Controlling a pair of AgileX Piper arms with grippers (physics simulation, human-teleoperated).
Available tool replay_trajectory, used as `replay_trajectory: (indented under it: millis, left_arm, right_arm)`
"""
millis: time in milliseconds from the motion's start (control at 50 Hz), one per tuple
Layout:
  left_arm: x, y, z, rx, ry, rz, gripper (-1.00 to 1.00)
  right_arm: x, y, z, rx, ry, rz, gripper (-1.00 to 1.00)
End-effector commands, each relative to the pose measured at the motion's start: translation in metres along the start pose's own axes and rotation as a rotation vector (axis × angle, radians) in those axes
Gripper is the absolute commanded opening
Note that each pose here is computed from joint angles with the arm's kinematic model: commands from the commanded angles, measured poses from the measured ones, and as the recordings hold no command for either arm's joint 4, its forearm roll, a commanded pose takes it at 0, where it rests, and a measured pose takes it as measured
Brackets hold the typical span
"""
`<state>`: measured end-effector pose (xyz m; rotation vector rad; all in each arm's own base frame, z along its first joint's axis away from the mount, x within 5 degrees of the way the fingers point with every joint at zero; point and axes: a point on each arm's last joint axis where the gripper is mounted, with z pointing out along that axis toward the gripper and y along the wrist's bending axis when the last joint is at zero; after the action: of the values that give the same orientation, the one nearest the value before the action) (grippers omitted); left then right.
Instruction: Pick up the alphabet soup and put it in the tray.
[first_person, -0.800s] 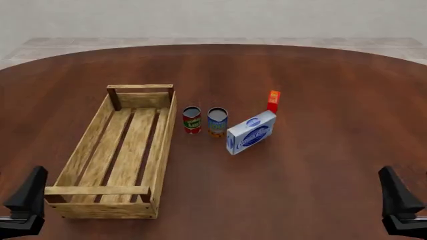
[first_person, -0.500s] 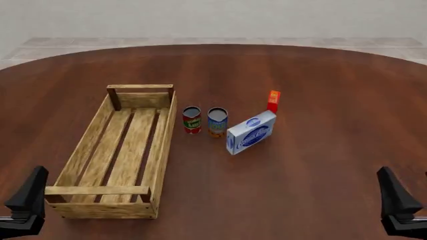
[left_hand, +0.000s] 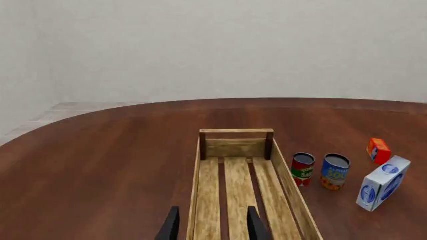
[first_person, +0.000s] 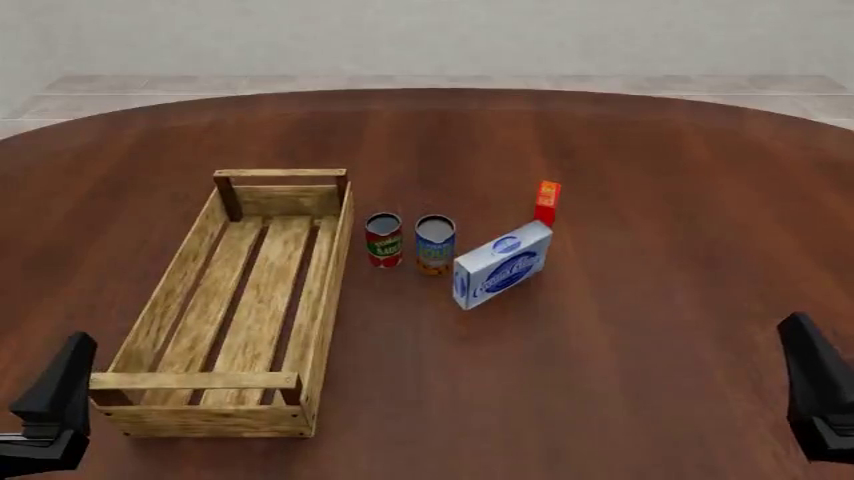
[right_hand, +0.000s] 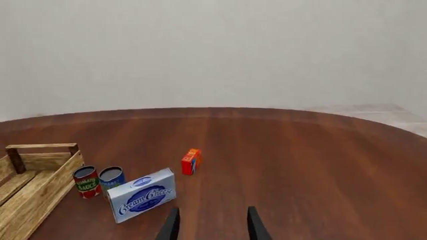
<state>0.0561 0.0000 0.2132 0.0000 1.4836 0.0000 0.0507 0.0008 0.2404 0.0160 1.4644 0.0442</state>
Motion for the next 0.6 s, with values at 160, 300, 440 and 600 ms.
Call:
replay_trajectory:
  millis: [160, 300, 440, 600]
  left_arm:
    - [0.0, 0.0, 0.0, 0.0, 0.0, 0.0, 1.0]
    - [0.0, 0.0, 0.0, 0.0, 0.0, 0.0, 1.0]
    - [0.0, 0.0, 0.0, 0.0, 0.0, 0.0, 1.0]
    - [0.0, 0.0, 0.0, 0.0, 0.0, 0.0, 1.0]
  right_arm:
    - [-0.096, 0.009, 0.016, -0.09, -0.019, 0.038, 1.0]
    - [-0.134, 0.014, 0.054, -0.094, 0.091, -0.069, 1.0]
    - [-0.172, 0.03, 0.088, -0.193, 0.154, -0.023, 1.0]
    - [-0.203, 0.053, 0.142, -0.282, 0.199, -0.264, 1.0]
